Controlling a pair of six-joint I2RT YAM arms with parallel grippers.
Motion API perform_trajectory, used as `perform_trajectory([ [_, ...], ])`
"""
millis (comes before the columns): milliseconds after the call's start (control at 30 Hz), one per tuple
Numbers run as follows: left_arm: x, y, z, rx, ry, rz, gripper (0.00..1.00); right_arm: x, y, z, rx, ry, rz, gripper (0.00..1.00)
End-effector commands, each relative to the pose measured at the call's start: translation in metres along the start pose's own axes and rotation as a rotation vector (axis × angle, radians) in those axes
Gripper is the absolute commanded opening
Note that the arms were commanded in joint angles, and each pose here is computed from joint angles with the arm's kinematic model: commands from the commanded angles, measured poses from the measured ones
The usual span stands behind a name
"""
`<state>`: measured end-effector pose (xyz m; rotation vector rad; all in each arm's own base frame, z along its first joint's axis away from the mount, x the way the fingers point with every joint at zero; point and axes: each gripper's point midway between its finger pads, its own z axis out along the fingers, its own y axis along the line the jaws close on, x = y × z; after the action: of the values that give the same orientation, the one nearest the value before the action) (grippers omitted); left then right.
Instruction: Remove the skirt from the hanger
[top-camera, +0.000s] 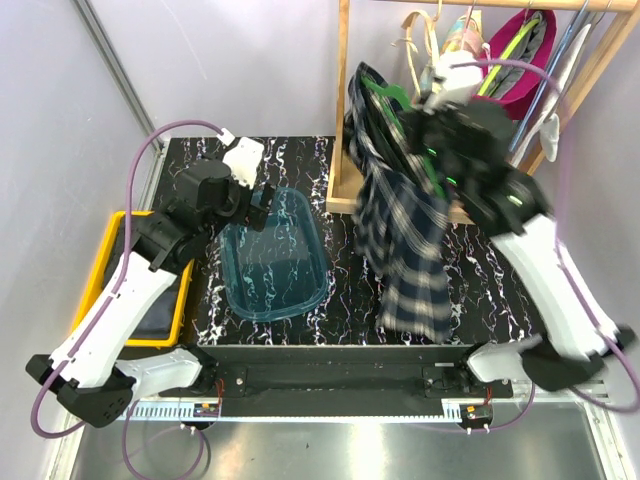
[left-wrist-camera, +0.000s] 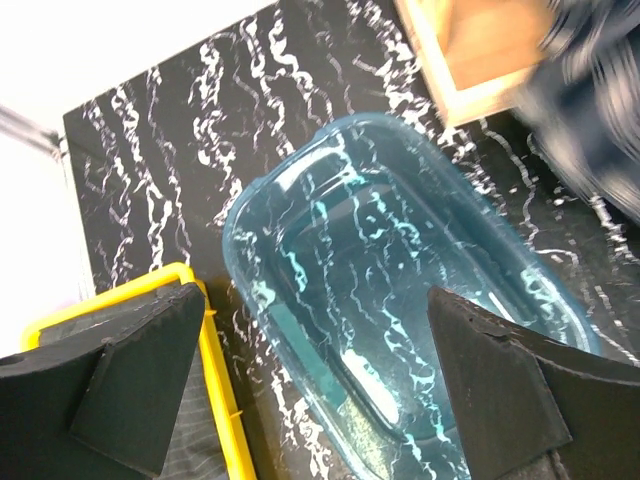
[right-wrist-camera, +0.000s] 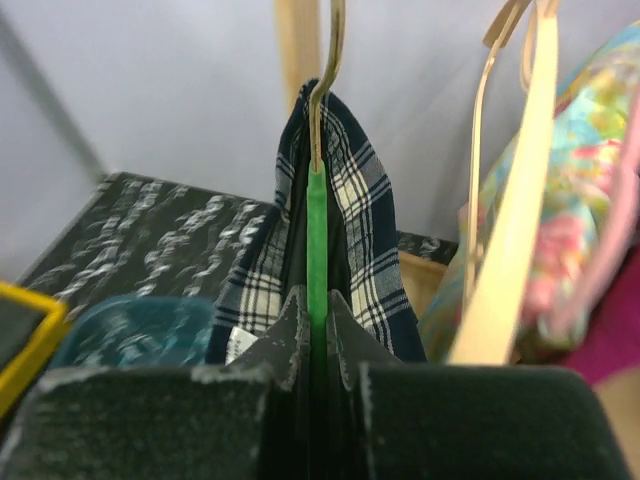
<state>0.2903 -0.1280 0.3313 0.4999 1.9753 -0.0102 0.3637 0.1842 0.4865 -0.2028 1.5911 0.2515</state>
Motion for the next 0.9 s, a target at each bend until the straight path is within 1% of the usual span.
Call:
perform_trajectory([
  [0, -0.041, -0.011, -0.013, 0.097, -0.113, -0.032, 0.99, -0.056, 0.016, -0.106, -0.239, -0.134, 0.184, 0.0],
  [33, -0.045, -0.016, -0.015, 0.127, -0.12, -0.047, 0.99, -0.051, 0.024, -0.122, -0.308, -0.105, 0.189, 0.0],
  [100, -0.062, -0.029, -0.025, 0.22, -0.166, -0.056, 0.99, -0.065, 0.028, -0.156, -0.382, -0.121, 0.216, 0.0],
  [133, -0.07, -0.031, -0.028, 0.243, -0.184, -0.063, 0.99, -0.06, 0.034, -0.169, -0.433, -0.08, 0.22, 0.0],
  [167, -0.077, -0.033, -0.03, 0.262, -0.199, -0.066, 0.99, -0.063, 0.038, -0.177, -0.465, -0.07, 0.24, 0.0],
  [200, -0.092, -0.037, -0.037, 0.309, -0.234, -0.071, 0.99, -0.077, 0.04, -0.192, -0.502, -0.096, 0.251, 0.0],
  [233, -0.098, -0.033, -0.039, 0.32, -0.249, -0.086, 0.99, -0.078, 0.048, -0.203, -0.557, -0.076, 0.272, 0.0],
  [267, -0.107, -0.031, -0.042, 0.342, -0.276, -0.095, 0.99, -0.082, 0.051, -0.209, -0.583, -0.079, 0.281, 0.0],
  [300, -0.12, -0.042, -0.056, 0.453, -0.324, -0.087, 0.99, -0.089, 0.052, -0.216, -0.602, -0.095, 0.289, 0.0],
  [333, -0.125, -0.031, -0.061, 0.472, -0.35, -0.101, 0.99, -0.091, 0.054, -0.219, -0.62, -0.097, 0.3, 0.0],
  [367, -0.135, -0.031, -0.07, 0.523, -0.4, -0.102, 0.99, -0.092, 0.055, -0.219, -0.622, -0.1, 0.304, 0.0],
  [400, -0.14, -0.041, -0.089, 0.648, -0.446, -0.084, 0.99, -0.093, 0.055, -0.22, -0.624, -0.107, 0.306, 0.0],
  [433, -0.138, -0.032, -0.095, 0.653, -0.462, -0.114, 0.99, -0.092, 0.056, -0.219, -0.63, -0.105, 0.308, 0.0],
  [467, -0.145, -0.029, -0.104, 0.667, -0.518, -0.091, 0.99, -0.09, 0.058, -0.217, -0.637, -0.1, 0.308, 0.0],
  [500, -0.144, -0.032, -0.111, 0.709, -0.532, -0.076, 0.99, -0.091, 0.059, -0.216, -0.644, -0.099, 0.31, 0.0],
  [567, -0.142, -0.024, -0.12, 0.74, -0.548, -0.083, 0.99, -0.088, 0.065, -0.214, -0.67, -0.082, 0.315, 0.0],
  [600, -0.137, -0.038, -0.139, 0.889, -0.545, -0.054, 0.99, -0.088, 0.067, -0.212, -0.678, -0.084, 0.317, 0.0],
  [633, -0.134, -0.034, -0.148, 0.962, -0.494, -0.145, 0.99, -0.088, 0.069, -0.212, -0.688, -0.081, 0.322, 0.0],
  [667, -0.138, -0.038, -0.154, 1.058, -0.519, -0.113, 0.99, -0.086, 0.071, -0.209, -0.692, -0.074, 0.325, 0.0],
  [700, -0.129, -0.047, -0.168, 1.189, -0.481, -0.086, 0.99, -0.089, 0.072, -0.209, -0.701, -0.085, 0.328, 0.0],
  [733, -0.14, -0.049, -0.186, 1.219, -0.507, -0.074, 0.99, -0.089, 0.075, -0.211, -0.72, -0.082, 0.337, 0.0],
  [767, -0.127, -0.05, -0.171, 1.237, -0.476, -0.127, 0.99, -0.089, 0.077, -0.21, -0.732, -0.08, 0.341, 0.0],
  [800, -0.125, -0.051, -0.171, 1.24, -0.491, -0.118, 0.99, -0.092, 0.079, -0.21, -0.742, -0.088, 0.346, 0.0],
  [867, -0.119, -0.049, -0.157, 1.258, -0.445, -0.15, 0.99, -0.094, 0.081, -0.213, -0.762, -0.092, 0.354, 0.0],
])
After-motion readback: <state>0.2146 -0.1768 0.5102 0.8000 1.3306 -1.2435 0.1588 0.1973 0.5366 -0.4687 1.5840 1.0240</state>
